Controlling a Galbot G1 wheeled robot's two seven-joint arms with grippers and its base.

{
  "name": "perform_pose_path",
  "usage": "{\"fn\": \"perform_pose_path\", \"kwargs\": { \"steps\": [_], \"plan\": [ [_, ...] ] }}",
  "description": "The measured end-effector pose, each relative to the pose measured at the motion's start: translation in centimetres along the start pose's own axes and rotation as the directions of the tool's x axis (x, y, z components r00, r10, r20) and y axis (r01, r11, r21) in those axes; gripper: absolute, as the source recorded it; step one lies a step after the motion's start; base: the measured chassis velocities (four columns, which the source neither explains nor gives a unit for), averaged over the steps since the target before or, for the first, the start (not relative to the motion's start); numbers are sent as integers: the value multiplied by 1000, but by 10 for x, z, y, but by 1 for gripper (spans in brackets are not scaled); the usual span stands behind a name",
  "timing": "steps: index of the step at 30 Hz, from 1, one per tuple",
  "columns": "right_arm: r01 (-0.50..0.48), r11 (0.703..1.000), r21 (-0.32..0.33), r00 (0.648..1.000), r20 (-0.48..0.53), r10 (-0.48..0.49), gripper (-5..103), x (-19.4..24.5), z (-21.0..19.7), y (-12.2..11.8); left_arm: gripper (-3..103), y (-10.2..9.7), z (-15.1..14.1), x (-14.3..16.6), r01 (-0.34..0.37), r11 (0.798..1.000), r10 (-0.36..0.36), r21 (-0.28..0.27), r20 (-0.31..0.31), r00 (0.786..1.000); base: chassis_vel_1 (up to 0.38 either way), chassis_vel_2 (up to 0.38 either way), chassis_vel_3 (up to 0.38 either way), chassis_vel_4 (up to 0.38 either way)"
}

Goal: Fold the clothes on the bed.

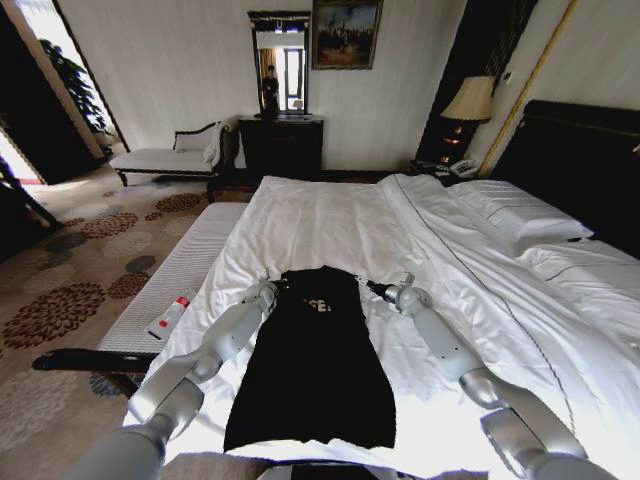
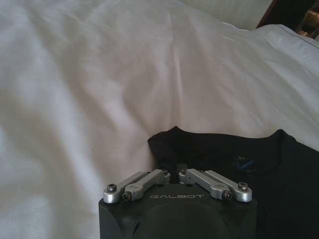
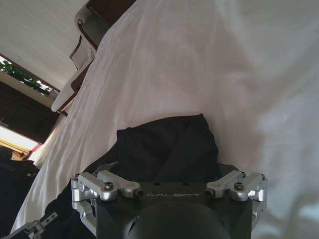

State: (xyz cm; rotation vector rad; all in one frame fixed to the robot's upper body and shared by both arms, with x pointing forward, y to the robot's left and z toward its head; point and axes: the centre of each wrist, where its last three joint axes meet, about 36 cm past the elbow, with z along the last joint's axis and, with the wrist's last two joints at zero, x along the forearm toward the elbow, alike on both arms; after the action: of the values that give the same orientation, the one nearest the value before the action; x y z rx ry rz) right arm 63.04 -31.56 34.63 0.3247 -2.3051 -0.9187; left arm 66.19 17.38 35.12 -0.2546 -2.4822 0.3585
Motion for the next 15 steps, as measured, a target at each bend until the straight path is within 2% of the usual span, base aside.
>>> {"fn": "perform_pose_path", "kwargs": {
  "steps": [8,9,15],
  "plan": [
    [11,999,-32,1000,0,-11,100,-19,12,-1,2,1,-3,1,-1,1000,1,-11,-6,1000,0,0,0,0],
    [10,999,-37,1000,5,-9,102,-22,11,-2,2,0,-3,1,-2,1000,2,-12,-8,1000,0,0,0,0],
    [-1,999,-44,1000,17,1,84,-27,6,-2,2,-5,-1,0,-11,1000,10,-15,-12,1000,0,0,0,0]
  ]
}}
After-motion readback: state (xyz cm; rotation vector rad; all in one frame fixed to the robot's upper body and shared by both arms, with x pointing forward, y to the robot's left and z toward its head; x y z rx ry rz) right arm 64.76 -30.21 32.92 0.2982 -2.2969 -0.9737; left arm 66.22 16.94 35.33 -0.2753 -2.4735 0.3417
